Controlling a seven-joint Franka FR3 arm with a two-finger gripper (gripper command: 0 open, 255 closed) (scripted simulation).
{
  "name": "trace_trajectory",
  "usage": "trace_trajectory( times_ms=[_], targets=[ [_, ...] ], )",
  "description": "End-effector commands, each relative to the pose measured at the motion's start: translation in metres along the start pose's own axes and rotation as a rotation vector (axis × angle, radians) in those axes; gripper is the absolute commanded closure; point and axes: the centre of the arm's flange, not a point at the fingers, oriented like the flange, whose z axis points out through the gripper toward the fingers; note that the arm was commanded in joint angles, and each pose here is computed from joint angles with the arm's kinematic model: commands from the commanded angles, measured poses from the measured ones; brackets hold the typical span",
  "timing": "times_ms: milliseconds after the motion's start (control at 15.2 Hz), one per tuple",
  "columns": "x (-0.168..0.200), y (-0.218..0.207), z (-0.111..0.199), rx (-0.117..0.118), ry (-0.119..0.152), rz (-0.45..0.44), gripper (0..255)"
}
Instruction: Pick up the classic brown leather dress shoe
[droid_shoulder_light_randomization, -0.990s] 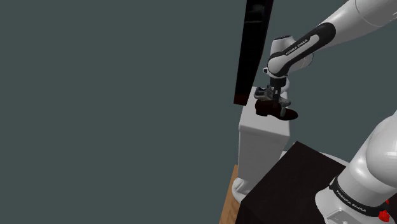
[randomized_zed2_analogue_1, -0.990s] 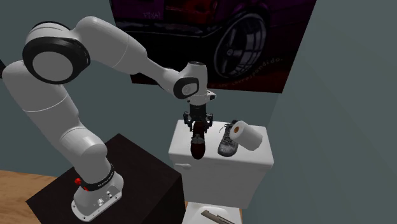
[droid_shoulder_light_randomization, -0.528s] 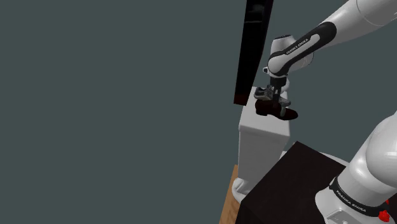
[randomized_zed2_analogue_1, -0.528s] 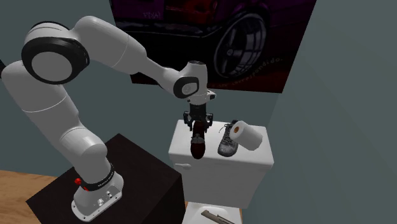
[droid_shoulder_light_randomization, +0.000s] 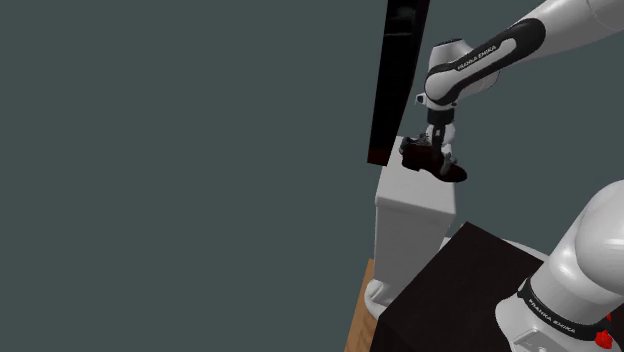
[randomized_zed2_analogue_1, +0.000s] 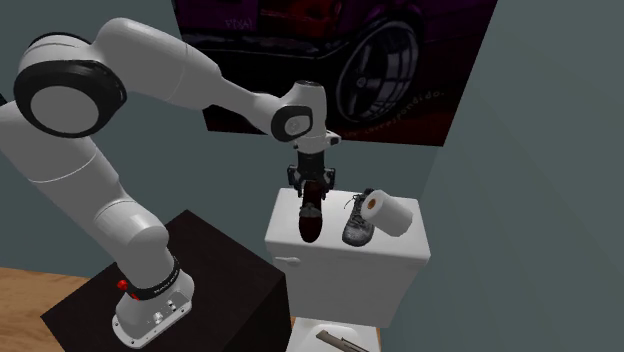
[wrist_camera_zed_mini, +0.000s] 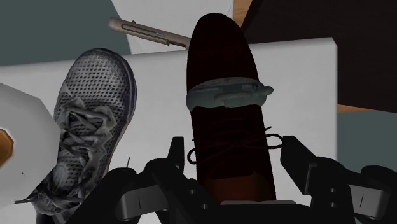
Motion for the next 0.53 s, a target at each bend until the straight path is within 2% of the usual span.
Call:
trace_trajectory(
  times_ms=[0, 330, 462],
  targets=[
    [-0.002, 0.001, -0.011, 0.000, 0.000, 0.000, 255],
    [-0.006, 0.002, -0.037, 0.000, 0.000, 0.000, 255],
    [-0.006, 0.002, -0.038, 0.000, 0.000, 0.000, 255]
  ],
)
